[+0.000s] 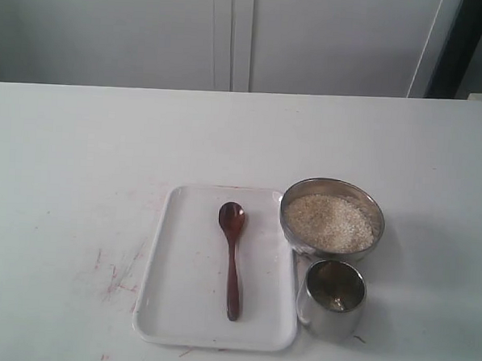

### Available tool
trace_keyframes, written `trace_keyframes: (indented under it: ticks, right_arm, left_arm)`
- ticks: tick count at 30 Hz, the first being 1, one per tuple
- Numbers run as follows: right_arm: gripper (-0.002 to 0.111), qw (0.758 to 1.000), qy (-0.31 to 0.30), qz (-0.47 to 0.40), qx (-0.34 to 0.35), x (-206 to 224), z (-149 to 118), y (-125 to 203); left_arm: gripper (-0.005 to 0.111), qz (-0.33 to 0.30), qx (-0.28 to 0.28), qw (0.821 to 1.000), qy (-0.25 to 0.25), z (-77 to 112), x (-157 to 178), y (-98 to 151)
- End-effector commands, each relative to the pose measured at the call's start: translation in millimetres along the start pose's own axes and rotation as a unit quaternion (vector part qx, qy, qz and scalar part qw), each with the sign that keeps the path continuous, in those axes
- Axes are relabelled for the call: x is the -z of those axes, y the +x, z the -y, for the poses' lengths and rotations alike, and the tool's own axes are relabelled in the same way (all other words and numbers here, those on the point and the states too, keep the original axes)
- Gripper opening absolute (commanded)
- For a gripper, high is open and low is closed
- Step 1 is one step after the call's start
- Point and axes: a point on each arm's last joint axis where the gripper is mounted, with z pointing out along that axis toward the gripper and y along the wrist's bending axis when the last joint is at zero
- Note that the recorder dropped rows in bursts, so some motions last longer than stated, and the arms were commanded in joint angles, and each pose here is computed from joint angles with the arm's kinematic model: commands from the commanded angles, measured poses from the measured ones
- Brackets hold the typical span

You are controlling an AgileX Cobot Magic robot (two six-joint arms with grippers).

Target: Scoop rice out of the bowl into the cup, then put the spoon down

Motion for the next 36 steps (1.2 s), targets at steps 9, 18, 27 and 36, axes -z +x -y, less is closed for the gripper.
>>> trace_keyframes:
  ticks: [9, 18, 27, 36]
  right_arm:
    - [0.000, 0.997, 0.019, 0.012, 0.069, 5, 4, 30]
    - [0.000, 0.991, 0.127, -0.001, 0.041, 19, 16, 62]
    - [0.000, 0.989, 0.140, -0.043, 0.035, 13, 20, 88]
    - [0.000, 0.988, 0.139, -0.063, 0.031, 14, 20, 91]
  left_arm:
    - [0.014, -0.028, 0.004, 1.000, 0.011, 2.3, -1, 7]
    - [0.014, -0.028, 0.004, 1.000, 0.011, 2.3, -1, 7]
    - [0.014, -0.027, 0.004, 1.000, 0.011, 2.3, -1, 7]
    - [0.014, -0.027, 0.004, 1.000, 0.011, 2.3, -1, 7]
